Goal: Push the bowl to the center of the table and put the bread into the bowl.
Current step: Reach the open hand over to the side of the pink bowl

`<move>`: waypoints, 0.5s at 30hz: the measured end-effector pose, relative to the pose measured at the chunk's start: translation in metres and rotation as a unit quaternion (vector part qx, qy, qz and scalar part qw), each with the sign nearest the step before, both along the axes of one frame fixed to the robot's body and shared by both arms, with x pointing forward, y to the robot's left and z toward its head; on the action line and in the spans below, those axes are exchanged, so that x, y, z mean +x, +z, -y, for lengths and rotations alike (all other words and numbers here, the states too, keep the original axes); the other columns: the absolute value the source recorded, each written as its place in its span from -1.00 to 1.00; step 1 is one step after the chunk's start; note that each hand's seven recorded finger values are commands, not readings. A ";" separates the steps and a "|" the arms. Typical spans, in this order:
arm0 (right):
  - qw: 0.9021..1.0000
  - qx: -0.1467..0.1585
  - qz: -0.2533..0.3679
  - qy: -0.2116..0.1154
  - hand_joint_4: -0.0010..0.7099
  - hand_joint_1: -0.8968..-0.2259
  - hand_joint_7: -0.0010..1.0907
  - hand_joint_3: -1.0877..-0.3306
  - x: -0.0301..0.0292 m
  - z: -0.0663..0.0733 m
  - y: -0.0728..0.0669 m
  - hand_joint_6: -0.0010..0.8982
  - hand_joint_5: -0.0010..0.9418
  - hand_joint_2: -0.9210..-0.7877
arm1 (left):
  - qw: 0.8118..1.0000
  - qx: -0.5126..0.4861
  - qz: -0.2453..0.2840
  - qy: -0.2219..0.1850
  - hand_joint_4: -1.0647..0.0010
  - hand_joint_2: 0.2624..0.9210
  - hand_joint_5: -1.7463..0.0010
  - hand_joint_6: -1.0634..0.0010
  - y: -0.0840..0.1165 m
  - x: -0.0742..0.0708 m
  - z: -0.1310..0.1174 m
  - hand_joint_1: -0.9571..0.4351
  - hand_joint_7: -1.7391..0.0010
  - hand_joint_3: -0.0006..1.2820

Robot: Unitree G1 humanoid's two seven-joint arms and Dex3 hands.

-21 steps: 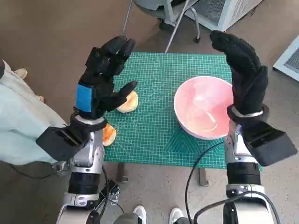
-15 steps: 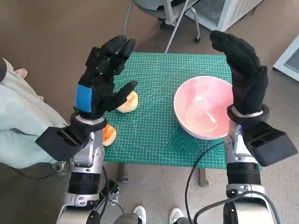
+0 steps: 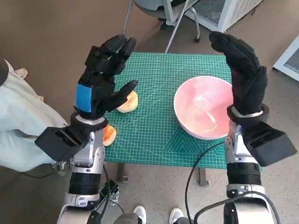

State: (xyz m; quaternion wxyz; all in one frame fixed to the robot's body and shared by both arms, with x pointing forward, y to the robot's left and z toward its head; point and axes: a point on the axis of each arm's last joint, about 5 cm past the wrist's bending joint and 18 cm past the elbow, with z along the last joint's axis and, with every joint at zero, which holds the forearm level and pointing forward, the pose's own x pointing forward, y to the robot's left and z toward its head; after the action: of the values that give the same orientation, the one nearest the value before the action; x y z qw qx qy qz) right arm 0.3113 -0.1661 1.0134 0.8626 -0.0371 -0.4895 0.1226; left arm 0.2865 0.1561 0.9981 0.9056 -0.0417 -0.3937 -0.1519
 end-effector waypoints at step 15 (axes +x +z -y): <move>0.995 0.024 -0.019 -0.099 -0.13 0.16 0.36 -0.18 -0.0089 0.063 -0.014 -1.00 -1.00 -1.00 | 1.000 -0.004 -0.001 0.013 0.20 1.00 1.00 0.52 -0.005 -0.003 -0.002 -0.11 0.33 -0.62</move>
State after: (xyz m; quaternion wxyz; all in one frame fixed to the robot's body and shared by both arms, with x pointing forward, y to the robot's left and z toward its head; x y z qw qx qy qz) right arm 0.3023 -0.2293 0.9996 0.8803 -0.0627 -0.4697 0.0251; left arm 0.2836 0.1582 0.9931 0.9075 -0.0408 -0.3944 -0.1386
